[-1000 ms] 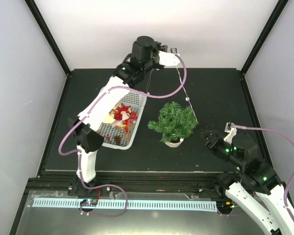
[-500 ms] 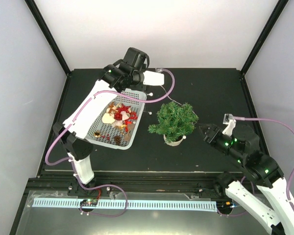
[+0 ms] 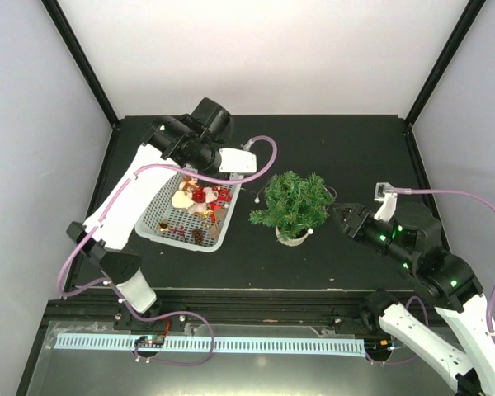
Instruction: Decorate the small christmas tree
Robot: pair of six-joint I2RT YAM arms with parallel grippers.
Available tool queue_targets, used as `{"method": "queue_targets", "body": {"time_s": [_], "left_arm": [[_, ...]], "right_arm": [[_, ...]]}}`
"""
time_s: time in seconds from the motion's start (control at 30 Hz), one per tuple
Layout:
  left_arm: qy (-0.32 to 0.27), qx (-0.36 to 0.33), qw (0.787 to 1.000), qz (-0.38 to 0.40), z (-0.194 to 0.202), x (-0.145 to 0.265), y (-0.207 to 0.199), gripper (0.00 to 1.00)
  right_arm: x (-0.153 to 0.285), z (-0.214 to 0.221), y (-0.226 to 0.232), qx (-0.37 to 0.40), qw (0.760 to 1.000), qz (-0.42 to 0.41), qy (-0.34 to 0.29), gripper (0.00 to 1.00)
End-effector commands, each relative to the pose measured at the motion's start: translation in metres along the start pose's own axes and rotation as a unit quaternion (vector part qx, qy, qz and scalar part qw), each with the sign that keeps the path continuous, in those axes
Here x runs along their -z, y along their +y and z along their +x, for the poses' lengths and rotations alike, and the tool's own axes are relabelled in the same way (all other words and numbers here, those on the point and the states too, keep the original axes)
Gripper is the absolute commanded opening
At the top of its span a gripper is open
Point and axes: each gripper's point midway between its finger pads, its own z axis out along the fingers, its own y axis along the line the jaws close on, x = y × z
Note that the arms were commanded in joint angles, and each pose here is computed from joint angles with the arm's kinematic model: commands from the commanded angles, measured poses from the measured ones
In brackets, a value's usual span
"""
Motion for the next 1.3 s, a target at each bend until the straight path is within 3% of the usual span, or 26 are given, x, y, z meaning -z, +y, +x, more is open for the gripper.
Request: {"method": "queue_targets", "body": {"time_s": [0.0, 0.2, 0.33, 0.6, 0.73, 1.0, 1.27], "left_arm": [[-0.008, 0.054, 0.997, 0.061, 0.017, 0.010, -0.041, 0.03], [0.029, 0.064, 0.998, -0.001, 0.053, -0.026, -0.037, 0.29], [0.020, 0.060, 0.998, -0.030, 0.066, -0.054, -0.020, 0.35], [-0.097, 0.082, 0.992, 0.014, 0.064, -0.095, 0.022, 0.33], [-0.135, 0.057, 0.986, 0.076, 0.062, -0.109, 0.020, 0.34], [-0.144, 0.017, 0.972, 0.183, 0.083, -0.127, 0.001, 0.33], [-0.138, 0.017, 0.964, 0.227, 0.095, -0.143, -0.017, 0.34]], "right_arm": [[0.006, -0.004, 0.006, 0.026, 1.000, -0.002, -0.001, 0.45], [0.005, -0.003, 0.005, 0.033, 0.999, 0.006, 0.006, 0.45], [0.002, -0.003, 0.004, 0.030, 0.999, 0.010, 0.011, 0.45], [0.004, -0.004, 0.008, 0.014, 1.000, 0.019, 0.020, 0.45], [0.008, -0.008, 0.008, 0.007, 0.999, 0.036, 0.021, 0.45], [0.016, -0.008, -0.002, -0.013, 0.997, 0.069, 0.021, 0.45], [0.015, -0.004, -0.011, -0.031, 0.996, 0.081, 0.022, 0.45]]}}
